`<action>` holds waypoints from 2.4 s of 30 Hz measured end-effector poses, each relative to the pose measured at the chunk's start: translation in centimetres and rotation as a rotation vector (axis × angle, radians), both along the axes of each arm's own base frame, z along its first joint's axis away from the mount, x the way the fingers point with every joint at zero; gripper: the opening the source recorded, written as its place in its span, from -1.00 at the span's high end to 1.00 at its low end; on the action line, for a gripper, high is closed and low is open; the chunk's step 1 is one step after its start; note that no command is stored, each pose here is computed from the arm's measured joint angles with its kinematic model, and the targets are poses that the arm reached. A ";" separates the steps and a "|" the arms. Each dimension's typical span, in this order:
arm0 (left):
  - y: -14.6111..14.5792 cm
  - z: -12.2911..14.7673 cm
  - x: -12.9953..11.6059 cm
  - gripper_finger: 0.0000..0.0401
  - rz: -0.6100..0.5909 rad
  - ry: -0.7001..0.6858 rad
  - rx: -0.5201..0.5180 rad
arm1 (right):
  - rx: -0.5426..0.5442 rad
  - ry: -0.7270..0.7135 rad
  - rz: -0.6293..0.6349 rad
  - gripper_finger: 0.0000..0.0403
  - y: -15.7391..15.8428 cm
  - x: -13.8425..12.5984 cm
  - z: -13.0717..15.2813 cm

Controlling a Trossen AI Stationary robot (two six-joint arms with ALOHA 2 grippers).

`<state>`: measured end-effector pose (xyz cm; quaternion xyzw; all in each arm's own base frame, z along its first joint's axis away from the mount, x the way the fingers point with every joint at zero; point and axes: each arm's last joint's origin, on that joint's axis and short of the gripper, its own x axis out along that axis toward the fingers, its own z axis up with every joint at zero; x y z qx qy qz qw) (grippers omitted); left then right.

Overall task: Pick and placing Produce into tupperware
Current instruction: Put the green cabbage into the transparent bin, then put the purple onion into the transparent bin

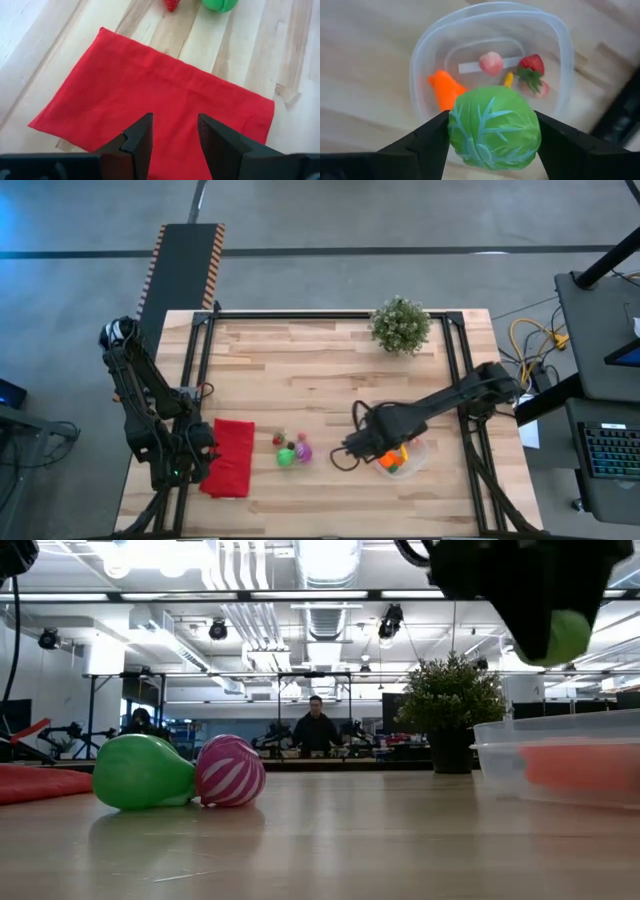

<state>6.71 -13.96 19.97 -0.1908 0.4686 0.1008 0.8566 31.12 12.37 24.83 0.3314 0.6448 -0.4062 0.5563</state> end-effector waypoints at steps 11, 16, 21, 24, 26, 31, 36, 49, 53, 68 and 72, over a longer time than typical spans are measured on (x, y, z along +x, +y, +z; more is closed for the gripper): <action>0.0 0.0 0.0 0.31 -0.002 0.000 -0.003 | -0.005 -0.036 -0.088 -0.23 -2.8 -3.4 -5.1; -0.2 0.0 0.1 0.31 0.000 -0.006 -0.022 | 0.011 -0.087 -0.128 -0.27 -4.0 -4.1 -6.4; -0.2 0.1 0.1 0.31 0.001 -0.007 -0.027 | -0.003 -0.128 -0.148 -0.31 -4.3 -4.5 -6.8; -0.3 0.1 0.1 0.31 0.002 -0.008 -0.030 | -0.003 -0.126 -0.141 -0.33 -4.3 -4.5 -6.8; -0.3 0.1 0.1 0.31 0.005 -0.009 -0.032 | -0.005 -0.128 -0.140 -0.36 -4.3 -4.4 -6.6; -0.3 0.1 0.1 0.31 0.023 -0.008 -0.044 | -0.015 -0.170 -0.119 -0.47 -4.2 -3.7 -5.4; -0.3 0.1 0.1 0.31 0.023 -0.008 -0.044 | 0.007 -0.230 -0.114 -0.57 -3.8 -2.6 -3.4; -0.2 0.1 0.1 0.31 0.025 -0.019 -0.039 | -0.003 -0.548 0.033 -0.60 -1.9 4.6 3.9; -0.2 0.1 0.2 0.31 0.030 -0.037 -0.032 | -0.006 -0.553 0.085 -0.60 -0.8 8.1 2.9; -0.2 0.1 0.2 0.31 0.029 -0.037 -0.033 | 0.053 -0.508 0.172 -0.60 1.4 17.5 -3.2; -0.2 0.1 0.2 0.31 0.027 -0.037 -0.034 | 0.068 -0.463 0.166 -0.60 1.3 17.6 -4.7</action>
